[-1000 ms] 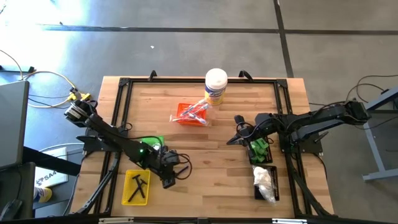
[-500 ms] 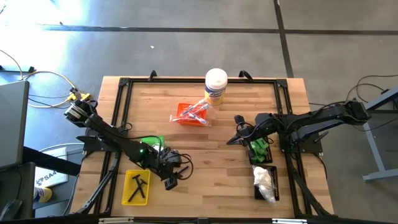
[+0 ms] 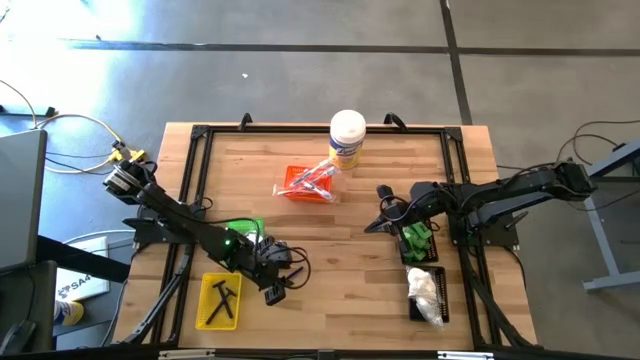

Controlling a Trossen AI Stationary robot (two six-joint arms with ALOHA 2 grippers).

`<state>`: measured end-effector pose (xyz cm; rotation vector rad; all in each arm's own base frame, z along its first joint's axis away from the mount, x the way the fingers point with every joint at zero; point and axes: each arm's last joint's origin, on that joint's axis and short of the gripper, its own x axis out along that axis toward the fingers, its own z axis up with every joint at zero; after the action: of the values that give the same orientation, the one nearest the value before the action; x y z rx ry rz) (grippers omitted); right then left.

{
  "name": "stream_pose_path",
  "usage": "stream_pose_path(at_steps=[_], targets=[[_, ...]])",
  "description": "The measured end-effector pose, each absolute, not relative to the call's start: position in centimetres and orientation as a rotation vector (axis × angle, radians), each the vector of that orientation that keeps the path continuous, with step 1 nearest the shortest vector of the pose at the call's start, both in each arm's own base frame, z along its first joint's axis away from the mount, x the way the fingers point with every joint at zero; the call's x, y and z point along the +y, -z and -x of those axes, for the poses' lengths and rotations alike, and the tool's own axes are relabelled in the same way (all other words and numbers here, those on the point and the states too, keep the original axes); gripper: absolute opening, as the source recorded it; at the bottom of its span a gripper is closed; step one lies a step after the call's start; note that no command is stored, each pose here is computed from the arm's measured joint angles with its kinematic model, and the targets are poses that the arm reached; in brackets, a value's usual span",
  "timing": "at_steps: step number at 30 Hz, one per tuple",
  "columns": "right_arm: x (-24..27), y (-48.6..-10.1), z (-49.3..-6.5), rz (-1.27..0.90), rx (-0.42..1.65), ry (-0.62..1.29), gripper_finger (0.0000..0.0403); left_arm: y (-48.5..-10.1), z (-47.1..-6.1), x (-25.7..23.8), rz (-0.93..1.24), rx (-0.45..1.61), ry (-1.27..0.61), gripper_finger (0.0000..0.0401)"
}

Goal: Pick & Place Travel size toiletries
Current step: Put the blue razor into the yellow bin

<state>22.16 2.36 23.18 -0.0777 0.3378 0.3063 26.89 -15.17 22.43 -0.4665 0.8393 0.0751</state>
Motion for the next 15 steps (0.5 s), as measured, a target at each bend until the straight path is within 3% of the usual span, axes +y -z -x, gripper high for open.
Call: stream_pose_path(at_steps=[15], targets=[[2.36,-23.18,-22.16,0.076,0.338,-0.306,0.0003,-23.3,-27.66,-15.53,0.518,0.719,-0.049,0.0234]])
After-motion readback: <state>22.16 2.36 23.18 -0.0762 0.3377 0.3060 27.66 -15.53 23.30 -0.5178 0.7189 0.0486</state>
